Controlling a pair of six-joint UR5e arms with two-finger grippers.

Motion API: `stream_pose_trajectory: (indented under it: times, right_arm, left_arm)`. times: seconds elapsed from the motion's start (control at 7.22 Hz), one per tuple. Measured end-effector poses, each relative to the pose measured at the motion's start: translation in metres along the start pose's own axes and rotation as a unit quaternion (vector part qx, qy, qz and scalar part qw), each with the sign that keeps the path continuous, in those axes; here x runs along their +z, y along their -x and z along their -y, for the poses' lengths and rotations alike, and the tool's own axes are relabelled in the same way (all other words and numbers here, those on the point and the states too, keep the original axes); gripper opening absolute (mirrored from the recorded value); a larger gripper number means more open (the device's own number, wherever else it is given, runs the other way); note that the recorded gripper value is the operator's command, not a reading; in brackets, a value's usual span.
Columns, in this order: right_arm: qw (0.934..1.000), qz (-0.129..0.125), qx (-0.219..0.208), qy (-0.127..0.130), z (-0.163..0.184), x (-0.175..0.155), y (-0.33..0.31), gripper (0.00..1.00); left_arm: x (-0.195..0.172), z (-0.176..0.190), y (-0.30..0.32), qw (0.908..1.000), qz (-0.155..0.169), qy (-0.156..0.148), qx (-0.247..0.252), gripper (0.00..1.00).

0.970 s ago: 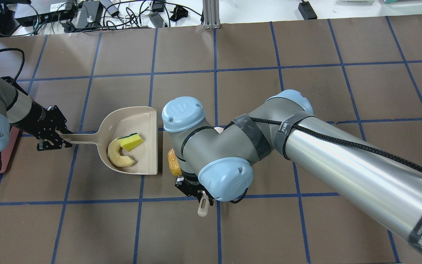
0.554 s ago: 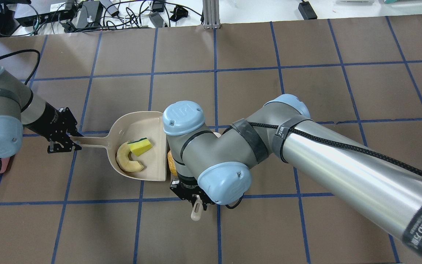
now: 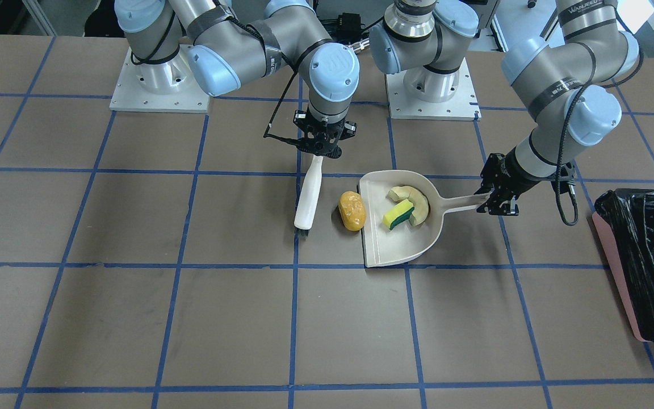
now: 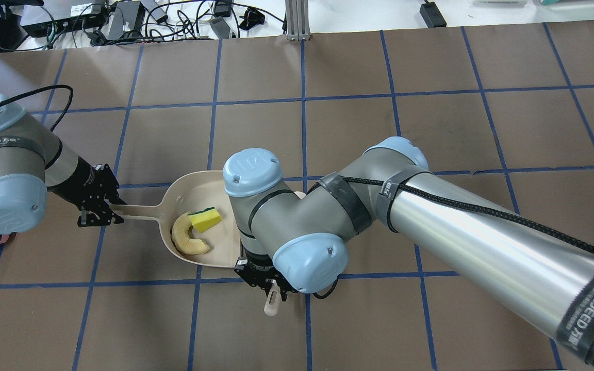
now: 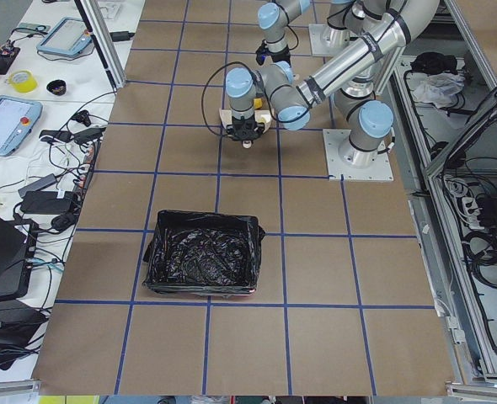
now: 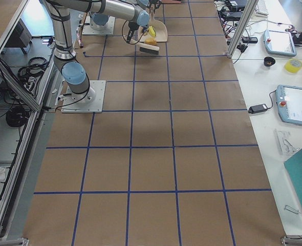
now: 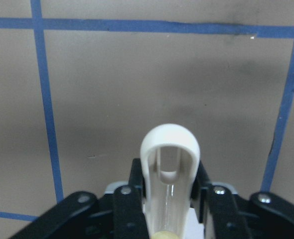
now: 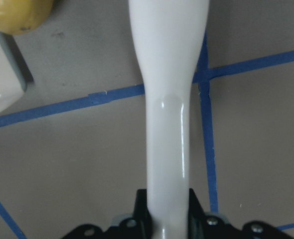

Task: Sweep and dump trash into bin
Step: 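Sweep the potato into the dustpan with the brush in the right gripper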

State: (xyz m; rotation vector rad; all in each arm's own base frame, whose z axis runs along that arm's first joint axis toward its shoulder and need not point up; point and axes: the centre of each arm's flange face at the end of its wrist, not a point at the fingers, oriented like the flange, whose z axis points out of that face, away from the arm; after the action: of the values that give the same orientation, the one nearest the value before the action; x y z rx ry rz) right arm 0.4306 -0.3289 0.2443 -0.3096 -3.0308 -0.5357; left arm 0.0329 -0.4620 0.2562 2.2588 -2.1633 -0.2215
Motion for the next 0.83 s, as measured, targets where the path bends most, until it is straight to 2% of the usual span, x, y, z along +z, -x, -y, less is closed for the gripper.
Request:
stream_pose_trajectory:
  times: [0.55, 0.83]
  right_arm:
    - [0.9988, 0.026, -0.026, -0.032, -0.011, 0.007, 0.035, 0.00]
    - [0.9984, 0.046, -0.020, -0.028, -0.015, 0.004, 0.065, 0.00]
  left_arm:
    - [0.009, -0.012, -0.007, 1.0000, 0.002, 0.000, -0.008, 0.00]
    - [0.004, -0.025, -0.013, 0.9999, -0.009, 0.003, 0.003, 0.00]
